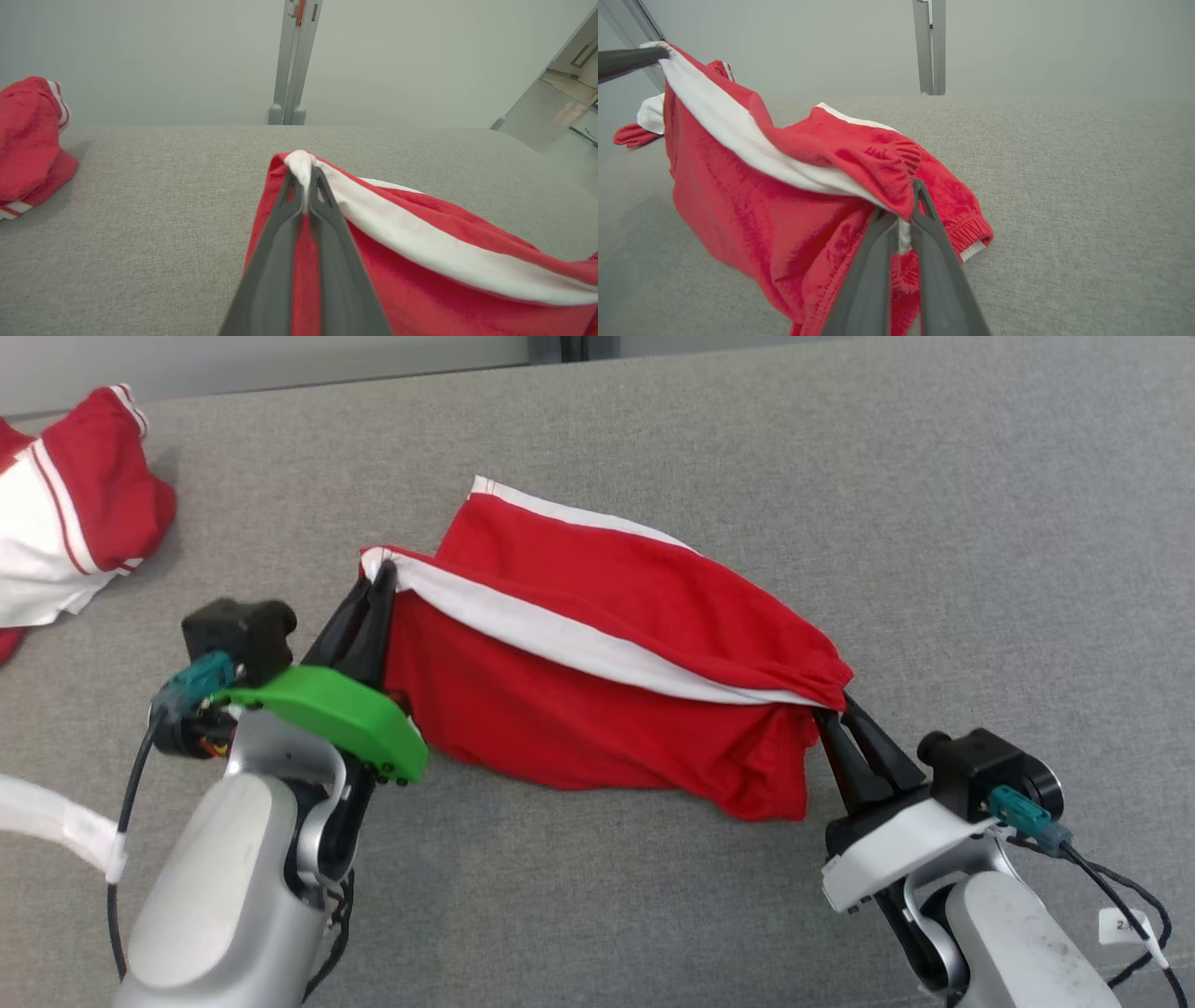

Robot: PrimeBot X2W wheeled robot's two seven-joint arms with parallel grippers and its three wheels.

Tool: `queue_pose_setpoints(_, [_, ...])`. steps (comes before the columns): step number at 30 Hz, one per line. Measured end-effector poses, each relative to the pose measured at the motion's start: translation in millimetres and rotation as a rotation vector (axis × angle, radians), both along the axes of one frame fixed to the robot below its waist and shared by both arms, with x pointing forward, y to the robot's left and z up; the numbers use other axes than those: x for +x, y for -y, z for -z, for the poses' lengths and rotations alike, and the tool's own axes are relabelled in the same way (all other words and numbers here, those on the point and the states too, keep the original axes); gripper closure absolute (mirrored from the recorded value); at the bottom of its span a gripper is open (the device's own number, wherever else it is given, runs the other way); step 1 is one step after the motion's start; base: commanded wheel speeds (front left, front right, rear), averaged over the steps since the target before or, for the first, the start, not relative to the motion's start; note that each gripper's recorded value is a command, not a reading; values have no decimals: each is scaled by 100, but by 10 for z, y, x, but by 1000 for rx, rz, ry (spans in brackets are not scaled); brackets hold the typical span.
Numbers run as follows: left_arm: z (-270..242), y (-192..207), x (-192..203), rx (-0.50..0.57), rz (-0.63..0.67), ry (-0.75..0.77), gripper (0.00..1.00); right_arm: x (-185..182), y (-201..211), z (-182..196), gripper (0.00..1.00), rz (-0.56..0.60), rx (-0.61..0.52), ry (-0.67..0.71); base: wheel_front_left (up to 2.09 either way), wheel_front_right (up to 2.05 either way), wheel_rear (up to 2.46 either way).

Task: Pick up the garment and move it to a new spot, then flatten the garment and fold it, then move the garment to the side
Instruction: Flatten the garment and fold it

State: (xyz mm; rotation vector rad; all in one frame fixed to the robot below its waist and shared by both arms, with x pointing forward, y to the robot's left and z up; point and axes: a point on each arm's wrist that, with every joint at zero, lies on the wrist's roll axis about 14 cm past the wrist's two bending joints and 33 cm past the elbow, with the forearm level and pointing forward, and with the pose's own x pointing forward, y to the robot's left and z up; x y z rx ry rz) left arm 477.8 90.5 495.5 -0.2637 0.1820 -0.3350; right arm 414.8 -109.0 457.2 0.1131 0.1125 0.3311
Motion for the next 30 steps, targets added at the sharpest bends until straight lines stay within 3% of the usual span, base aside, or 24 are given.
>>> queue_pose_setpoints(10, [511, 382, 639, 87, 84, -95, 100, 351, 193, 386, 100, 90, -10, -80, 0, 0, 0])
queue_pose_setpoints(24, [902, 668, 980, 133, 115, -153, 100, 414, 344, 623, 100, 136, -31, -123, 0, 0, 0])
queue_pose_setpoints(25, [904, 673, 977, 134, 114, -154, 100, 418, 343, 609, 92, 135, -33, -119, 0, 0, 0])
queue_pose_setpoints(26, [907, 674, 975, 136, 114, -155, 98, 423, 343, 595, 55, 135, -33, -114, 0, 0, 0])
queue_pose_setpoints(27, [902, 683, 970, 137, 113, -155, 67, 426, 344, 579, 22, 136, -32, -110, 0, 0, 0])
queue_pose_setpoints(28, [885, 689, 969, 132, 110, -148, 0, 426, 348, 564, 0, 138, -32, -107, 0, 0, 0])
queue_pose_setpoints(30, [852, 682, 970, 129, 100, -135, 0, 433, 353, 524, 0, 139, -33, -95, 0, 0, 0])
